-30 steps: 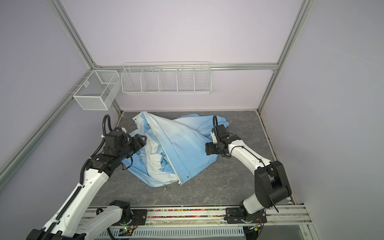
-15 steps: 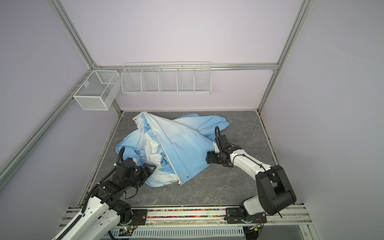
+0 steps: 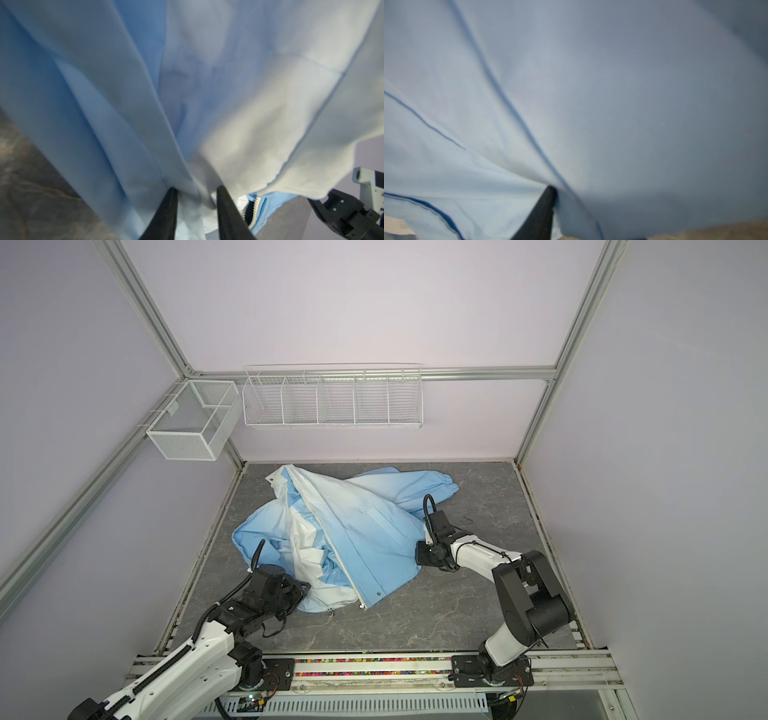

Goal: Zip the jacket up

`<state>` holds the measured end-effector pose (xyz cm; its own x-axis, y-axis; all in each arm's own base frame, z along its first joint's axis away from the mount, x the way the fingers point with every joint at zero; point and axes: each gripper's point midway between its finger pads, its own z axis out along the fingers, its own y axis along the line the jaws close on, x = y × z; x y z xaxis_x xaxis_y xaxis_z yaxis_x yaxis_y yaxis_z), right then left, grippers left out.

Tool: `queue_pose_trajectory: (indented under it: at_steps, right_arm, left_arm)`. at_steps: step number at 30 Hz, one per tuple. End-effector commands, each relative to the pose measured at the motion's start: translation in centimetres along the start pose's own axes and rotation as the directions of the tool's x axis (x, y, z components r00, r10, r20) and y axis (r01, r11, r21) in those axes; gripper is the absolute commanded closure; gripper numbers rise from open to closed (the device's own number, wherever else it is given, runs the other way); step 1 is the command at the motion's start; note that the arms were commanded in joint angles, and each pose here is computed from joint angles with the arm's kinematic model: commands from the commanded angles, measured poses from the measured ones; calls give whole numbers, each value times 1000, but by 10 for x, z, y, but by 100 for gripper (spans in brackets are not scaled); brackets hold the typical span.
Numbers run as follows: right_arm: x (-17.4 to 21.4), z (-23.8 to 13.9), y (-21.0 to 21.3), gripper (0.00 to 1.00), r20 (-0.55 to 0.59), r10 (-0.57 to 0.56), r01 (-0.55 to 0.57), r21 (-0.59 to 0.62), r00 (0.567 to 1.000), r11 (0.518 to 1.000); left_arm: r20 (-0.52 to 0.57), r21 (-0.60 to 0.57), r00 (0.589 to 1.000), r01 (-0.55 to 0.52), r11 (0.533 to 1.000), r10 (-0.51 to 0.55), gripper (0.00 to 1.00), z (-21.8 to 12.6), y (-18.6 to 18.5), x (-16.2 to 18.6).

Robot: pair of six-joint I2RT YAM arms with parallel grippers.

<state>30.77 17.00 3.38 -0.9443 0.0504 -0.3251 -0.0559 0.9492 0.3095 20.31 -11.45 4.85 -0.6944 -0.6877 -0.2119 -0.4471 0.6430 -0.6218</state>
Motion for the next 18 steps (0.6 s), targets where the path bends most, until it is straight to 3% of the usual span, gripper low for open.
queue_pose_trajectory:
  at_steps: [1,3,4,10,18]
  right_arm:
    - [-17,-15,-2,80,58,5,-6,25,998,1000]
    - [-32,-29,2,89,95,-7,5,23,995,1000]
    - [-36,-36,1,93,104,-11,8,26,995,1000]
    - [-62,-67,-12,93,158,-11,3,48,987,999]
    - [-102,-96,-59,93,228,84,-107,90,970,990]
  left_arm:
    - [107,45,994,3,999,-8,84,-3,-10,-20]
    - [123,53,992,1,999,-7,100,-7,-12,-24]
    - [126,57,992,0,998,-7,100,-9,-13,-26]
    - [139,40,990,5,999,-11,100,-21,-13,-41]
    - [222,-21,966,-131,991,133,100,-58,-46,-77]
